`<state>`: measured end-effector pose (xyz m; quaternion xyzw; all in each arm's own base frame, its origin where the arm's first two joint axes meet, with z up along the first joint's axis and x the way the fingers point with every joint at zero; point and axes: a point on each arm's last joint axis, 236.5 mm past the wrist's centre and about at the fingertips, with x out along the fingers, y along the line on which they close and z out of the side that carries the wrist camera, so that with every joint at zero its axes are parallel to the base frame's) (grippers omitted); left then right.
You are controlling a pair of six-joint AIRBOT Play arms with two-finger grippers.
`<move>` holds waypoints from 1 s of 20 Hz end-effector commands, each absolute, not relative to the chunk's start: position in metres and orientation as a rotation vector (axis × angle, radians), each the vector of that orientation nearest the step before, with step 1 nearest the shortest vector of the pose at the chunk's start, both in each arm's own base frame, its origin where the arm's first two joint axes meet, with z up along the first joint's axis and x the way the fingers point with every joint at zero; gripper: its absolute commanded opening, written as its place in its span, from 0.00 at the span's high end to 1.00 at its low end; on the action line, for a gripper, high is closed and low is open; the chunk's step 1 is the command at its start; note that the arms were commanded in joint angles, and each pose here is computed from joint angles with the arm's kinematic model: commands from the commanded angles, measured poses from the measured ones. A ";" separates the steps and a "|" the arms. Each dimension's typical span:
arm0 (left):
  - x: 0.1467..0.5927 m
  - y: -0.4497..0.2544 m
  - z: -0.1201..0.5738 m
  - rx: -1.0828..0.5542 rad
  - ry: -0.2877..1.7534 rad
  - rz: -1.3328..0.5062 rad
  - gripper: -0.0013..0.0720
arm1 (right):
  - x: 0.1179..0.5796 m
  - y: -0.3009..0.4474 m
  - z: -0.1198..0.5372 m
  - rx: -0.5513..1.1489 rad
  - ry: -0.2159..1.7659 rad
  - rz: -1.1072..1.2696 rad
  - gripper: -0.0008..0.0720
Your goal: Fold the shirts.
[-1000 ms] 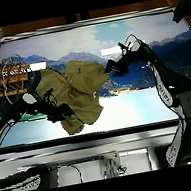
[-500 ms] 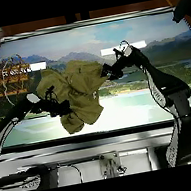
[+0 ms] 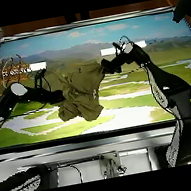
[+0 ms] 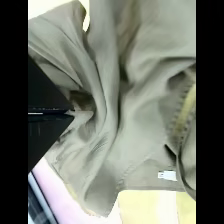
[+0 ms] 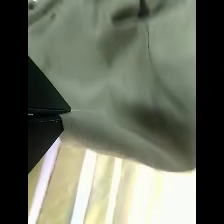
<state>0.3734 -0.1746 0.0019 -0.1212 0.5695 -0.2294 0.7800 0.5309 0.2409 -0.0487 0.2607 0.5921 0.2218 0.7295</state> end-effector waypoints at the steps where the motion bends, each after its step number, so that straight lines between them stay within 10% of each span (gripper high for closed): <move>1: 0.401 -0.145 0.086 -0.018 1.067 -0.470 0.90 | 0.542 0.239 0.057 0.461 1.077 0.623 0.88; 9: 0.395 -0.125 0.431 0.072 0.294 -0.436 0.90 | 0.442 0.172 0.343 0.240 0.562 0.531 0.88; 20: 0.388 -0.016 0.246 0.000 0.845 -0.175 0.90 | 0.309 0.133 0.247 0.035 1.124 0.430 0.88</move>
